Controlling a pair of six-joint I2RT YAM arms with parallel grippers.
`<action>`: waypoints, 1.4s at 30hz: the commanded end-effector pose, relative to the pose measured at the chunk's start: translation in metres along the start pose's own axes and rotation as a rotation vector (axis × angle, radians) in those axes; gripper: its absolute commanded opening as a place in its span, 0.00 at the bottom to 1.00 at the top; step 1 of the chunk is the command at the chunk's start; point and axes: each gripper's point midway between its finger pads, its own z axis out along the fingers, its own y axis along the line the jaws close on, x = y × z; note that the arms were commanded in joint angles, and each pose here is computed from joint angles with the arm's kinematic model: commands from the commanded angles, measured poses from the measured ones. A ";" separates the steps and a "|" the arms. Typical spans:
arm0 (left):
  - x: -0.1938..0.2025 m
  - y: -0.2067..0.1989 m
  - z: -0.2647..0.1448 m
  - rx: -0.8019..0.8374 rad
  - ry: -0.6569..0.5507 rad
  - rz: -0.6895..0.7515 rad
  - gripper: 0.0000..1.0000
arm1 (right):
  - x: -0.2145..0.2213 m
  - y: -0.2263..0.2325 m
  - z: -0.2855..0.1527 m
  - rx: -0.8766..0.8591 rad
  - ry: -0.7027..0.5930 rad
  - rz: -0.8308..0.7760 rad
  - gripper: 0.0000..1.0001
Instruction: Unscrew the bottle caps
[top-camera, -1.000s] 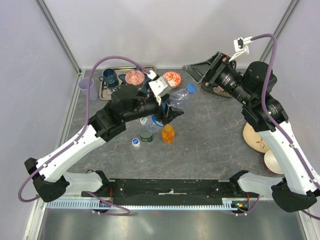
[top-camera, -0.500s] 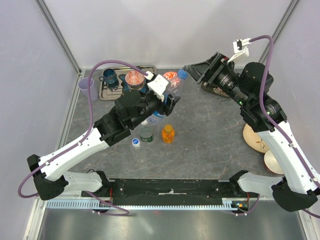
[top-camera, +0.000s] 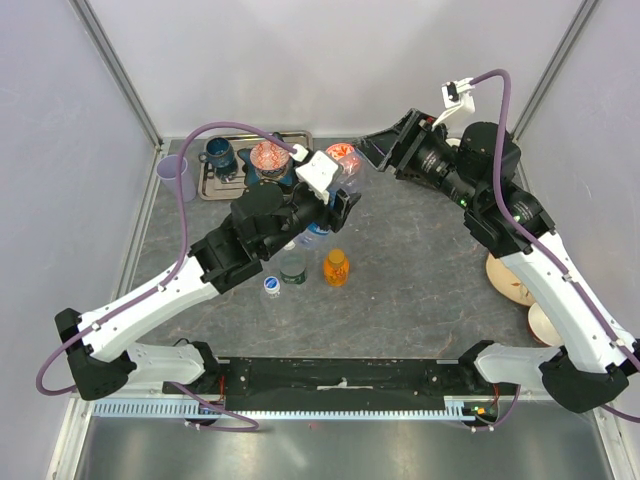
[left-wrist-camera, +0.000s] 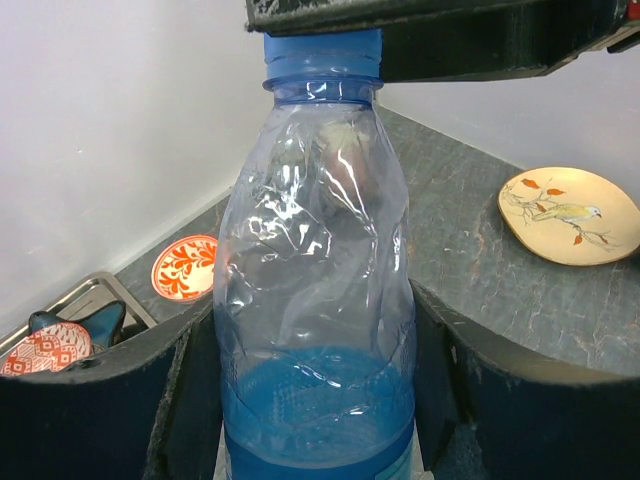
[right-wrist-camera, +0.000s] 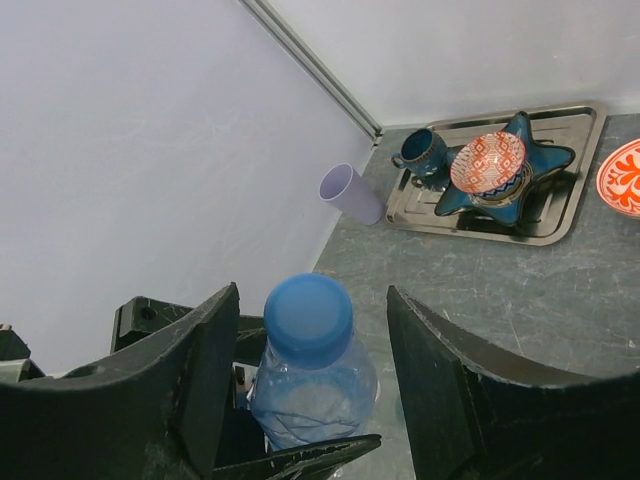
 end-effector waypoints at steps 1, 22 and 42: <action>-0.019 0.005 -0.007 -0.019 -0.067 0.023 0.37 | -0.012 0.006 -0.002 -0.008 -0.047 -0.024 0.67; -0.014 0.006 -0.009 -0.023 -0.059 0.025 0.37 | 0.000 -0.005 0.002 0.015 -0.030 -0.033 0.49; -0.034 -0.053 -0.030 0.344 -0.074 -0.066 0.34 | 0.039 0.019 -0.014 -0.195 0.144 -0.170 0.00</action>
